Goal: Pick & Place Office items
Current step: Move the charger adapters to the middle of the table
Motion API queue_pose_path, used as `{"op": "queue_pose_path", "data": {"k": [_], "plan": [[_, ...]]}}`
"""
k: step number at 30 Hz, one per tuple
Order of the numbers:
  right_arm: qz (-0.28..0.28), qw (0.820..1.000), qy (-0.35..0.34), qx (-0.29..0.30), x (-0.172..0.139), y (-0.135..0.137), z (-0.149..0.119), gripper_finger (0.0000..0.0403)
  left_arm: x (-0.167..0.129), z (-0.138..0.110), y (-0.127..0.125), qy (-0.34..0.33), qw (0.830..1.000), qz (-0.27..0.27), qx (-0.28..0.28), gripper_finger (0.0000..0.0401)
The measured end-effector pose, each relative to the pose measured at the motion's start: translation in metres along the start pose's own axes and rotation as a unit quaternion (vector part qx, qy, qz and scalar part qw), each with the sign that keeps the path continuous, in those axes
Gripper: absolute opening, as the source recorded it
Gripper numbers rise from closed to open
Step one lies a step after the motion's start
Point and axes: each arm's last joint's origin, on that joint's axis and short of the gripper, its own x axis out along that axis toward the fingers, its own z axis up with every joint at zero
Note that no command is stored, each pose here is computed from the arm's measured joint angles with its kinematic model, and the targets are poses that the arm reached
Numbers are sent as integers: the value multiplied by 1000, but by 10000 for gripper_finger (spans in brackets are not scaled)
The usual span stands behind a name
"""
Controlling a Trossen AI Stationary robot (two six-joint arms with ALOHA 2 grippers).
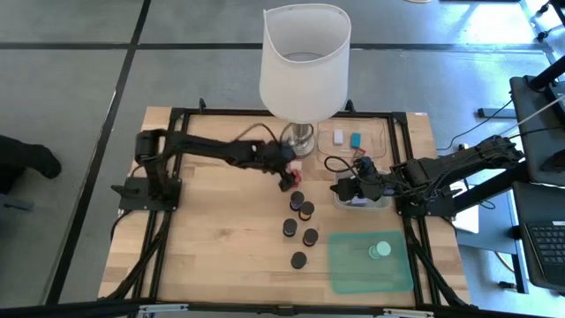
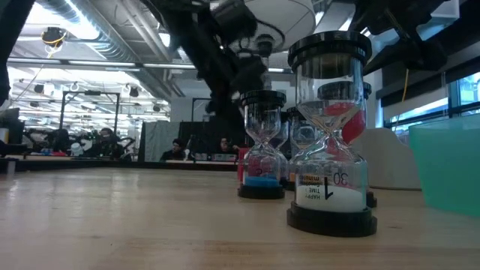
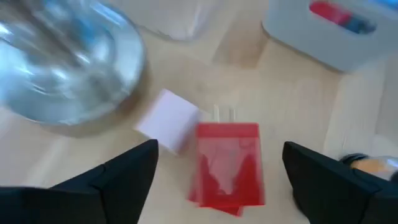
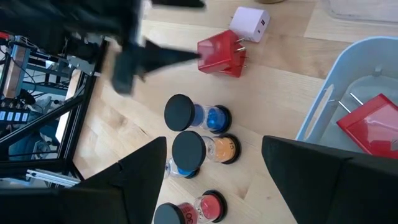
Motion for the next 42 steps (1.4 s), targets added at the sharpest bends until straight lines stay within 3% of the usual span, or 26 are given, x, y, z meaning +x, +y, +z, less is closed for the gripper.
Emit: {"op": "queue_pose_path", "data": {"k": [6, 10, 19, 28, 31, 37, 42], "plan": [[0, 1000, 0, 0, 0, 0, 0, 267, -49, 19, 26, -21, 999, -14, 33, 349], [0, 1000, 0, 0, 0, 0, 0, 267, -82, 12, 43, -38, 999, -21, 20, 347], [2, 1000, 0, 1, 0, 0, 0, 267, -146, -58, 73, -98, 994, 16, -33, 348], [2, 1000, 1, 1, 0, 0, 0, 267, -196, -131, 93, -187, 978, 48, -79, 348], [2, 1000, 1, 1, 0, 0, 0, 267, -202, -149, 96, -208, 972, 40, -98, 349], [2, 1000, 1, 1, 0, 0, 0, 267, -202, -173, 100, -239, 944, -3, -225, 348], [2, 1000, 1, 1, 0, 0, 0, 267, -196, -187, 102, -265, 937, -16, -228, 349]]}}
